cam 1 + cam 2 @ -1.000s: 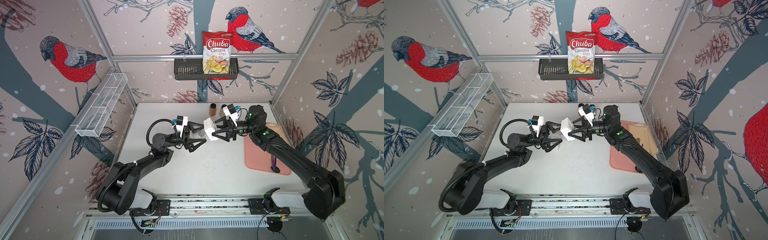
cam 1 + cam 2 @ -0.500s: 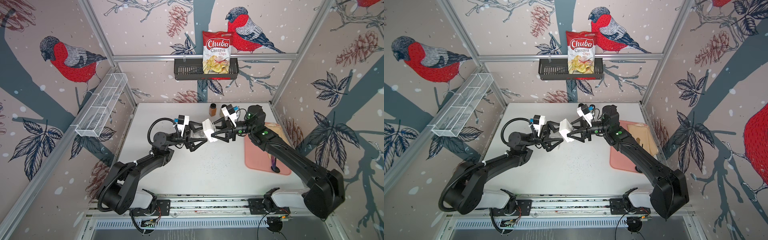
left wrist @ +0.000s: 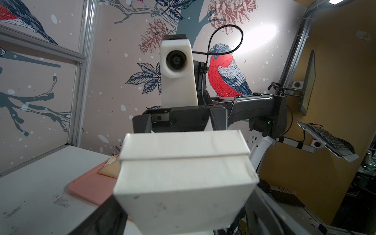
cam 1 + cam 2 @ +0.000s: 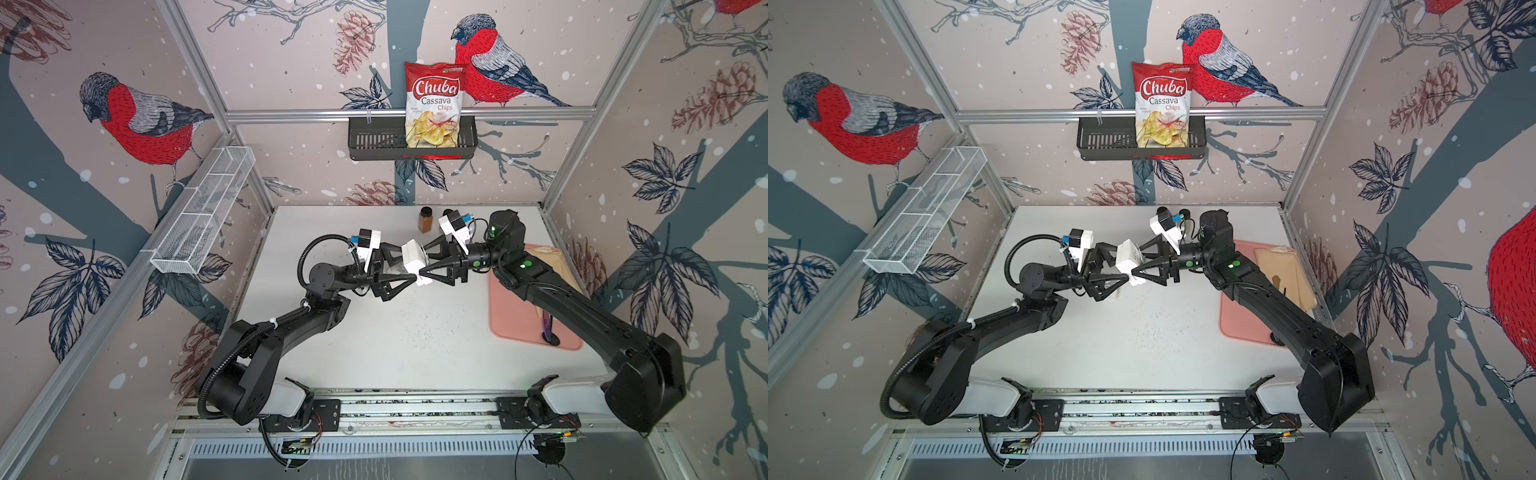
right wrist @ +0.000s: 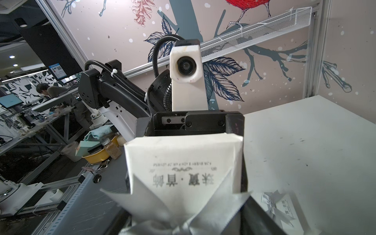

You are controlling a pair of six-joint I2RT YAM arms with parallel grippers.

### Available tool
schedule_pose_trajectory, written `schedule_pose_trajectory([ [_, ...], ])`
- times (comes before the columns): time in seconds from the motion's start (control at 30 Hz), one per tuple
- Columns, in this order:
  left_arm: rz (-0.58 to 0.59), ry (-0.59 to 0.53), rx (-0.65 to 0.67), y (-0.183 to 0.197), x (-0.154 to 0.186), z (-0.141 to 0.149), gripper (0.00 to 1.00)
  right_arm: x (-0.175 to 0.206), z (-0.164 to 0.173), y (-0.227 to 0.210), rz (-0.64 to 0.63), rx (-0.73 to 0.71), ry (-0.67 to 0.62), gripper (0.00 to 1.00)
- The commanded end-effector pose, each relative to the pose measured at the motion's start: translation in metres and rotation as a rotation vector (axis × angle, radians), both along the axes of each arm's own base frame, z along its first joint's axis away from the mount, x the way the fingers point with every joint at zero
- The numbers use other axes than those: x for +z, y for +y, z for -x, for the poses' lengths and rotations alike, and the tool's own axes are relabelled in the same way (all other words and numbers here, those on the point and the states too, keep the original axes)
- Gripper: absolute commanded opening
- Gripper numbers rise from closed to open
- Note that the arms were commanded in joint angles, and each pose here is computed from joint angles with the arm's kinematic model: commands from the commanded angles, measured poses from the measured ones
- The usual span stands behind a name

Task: Take the necklace out of the lift-off lid jewelry box
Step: Open the lid on the jewelry box, then place the lid at the center of the board.

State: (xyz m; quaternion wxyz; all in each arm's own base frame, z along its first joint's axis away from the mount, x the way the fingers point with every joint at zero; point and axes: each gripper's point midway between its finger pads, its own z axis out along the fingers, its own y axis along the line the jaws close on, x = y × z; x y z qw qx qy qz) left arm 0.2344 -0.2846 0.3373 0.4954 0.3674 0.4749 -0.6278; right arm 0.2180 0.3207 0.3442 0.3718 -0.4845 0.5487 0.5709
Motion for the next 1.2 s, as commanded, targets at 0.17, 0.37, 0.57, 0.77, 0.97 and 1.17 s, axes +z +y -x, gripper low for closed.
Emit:
schedule_pose_trajectory([
  [0.17,0.030,-0.032,0.009,0.001,0.009,0.000,0.75,0.008,-0.001,-0.005,-0.021,-0.010,-0.041,0.72],
  [0.37,0.034,-0.038,0.020,0.003,0.010,0.002,0.75,0.013,-0.008,-0.022,-0.041,-0.052,-0.049,0.73],
  [0.57,0.028,-0.045,0.033,0.003,0.010,0.002,0.73,0.010,-0.014,-0.037,-0.039,-0.101,-0.049,0.73],
  [0.77,0.028,-0.054,0.020,0.003,0.013,0.003,0.70,0.002,-0.030,-0.053,-0.011,-0.250,-0.033,0.73],
  [0.97,0.030,-0.069,0.015,0.004,0.017,0.005,0.71,-0.080,-0.104,-0.091,0.225,-0.708,0.212,0.73],
  [1.17,0.032,-0.088,0.019,0.006,0.021,0.007,0.72,-0.191,-0.127,-0.118,0.550,-0.969,0.424,0.71],
])
